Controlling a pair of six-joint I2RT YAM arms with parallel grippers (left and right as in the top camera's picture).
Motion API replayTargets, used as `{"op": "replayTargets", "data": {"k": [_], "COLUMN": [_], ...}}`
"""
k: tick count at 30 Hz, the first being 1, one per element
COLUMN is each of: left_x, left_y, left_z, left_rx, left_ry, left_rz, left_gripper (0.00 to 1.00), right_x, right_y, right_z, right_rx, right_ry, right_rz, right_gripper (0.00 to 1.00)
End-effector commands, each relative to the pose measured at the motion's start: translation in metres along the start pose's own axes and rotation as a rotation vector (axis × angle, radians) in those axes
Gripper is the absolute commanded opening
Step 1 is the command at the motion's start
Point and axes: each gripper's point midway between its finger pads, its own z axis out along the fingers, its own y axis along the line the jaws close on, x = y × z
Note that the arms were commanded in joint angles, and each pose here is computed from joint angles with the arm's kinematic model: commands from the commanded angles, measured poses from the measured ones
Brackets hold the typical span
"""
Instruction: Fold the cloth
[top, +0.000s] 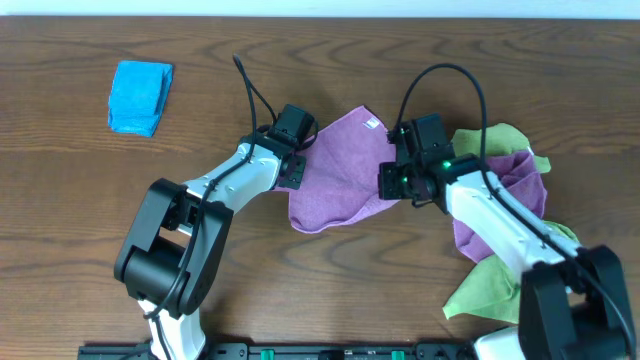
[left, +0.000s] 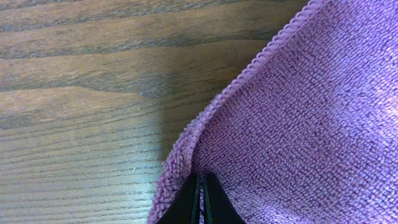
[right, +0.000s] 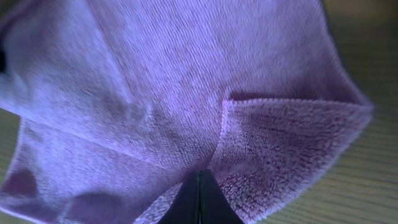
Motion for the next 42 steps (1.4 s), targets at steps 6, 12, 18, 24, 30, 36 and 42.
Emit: {"op": "replayTargets", "data": {"k": [6, 12, 18, 24, 30, 36, 42], "left_x": [0.006, 0.006, -0.002, -0.009, -0.011, -0.026, -0.052], "left_y": [0.017, 0.018, 0.039, 0.069, 0.075, 0.077, 0.08], "left_z": [0.013, 0.013, 0.012, 0.016, 0.019, -0.012, -0.087], "left_rx": [-0.098, -0.107, -0.186, -0.203, -0.16, -0.146, -0.078], "left_ry": [0.023, 0.021, -0.009, -0.025, -0.025, -0.074, -0.231], "left_rz": [-0.022, -0.022, -0.047, -0.125, -0.164, -0.201, -0.295], "left_gripper": [0.06, 0.06, 0.06, 0.06, 0.06, 0.06, 0.06], "right_x": [0.023, 0.035, 0.063, 0.093, 0.105, 0.087, 0.056], "right_y": [-0.009, -0.016, -0.023, -0.025, -0.011, -0.003, 0.015], "right_z": [0.022, 0.04, 0.038, 0.027, 0.023, 0.02, -0.023], "right_rx": [0.017, 0.031, 0.058, 0.076, 0.023, 0.001, -0.04], "right_ry": [0.109, 0.169, 0.287, 0.414, 0.47, 0.412, 0.281], "right_rz": [-0.009, -0.014, 0.01, 0.069, 0.069, 0.04, 0.006], "right_gripper": [0.01, 0.01, 0.02, 0.02, 0.02, 0.02, 0.02]}}
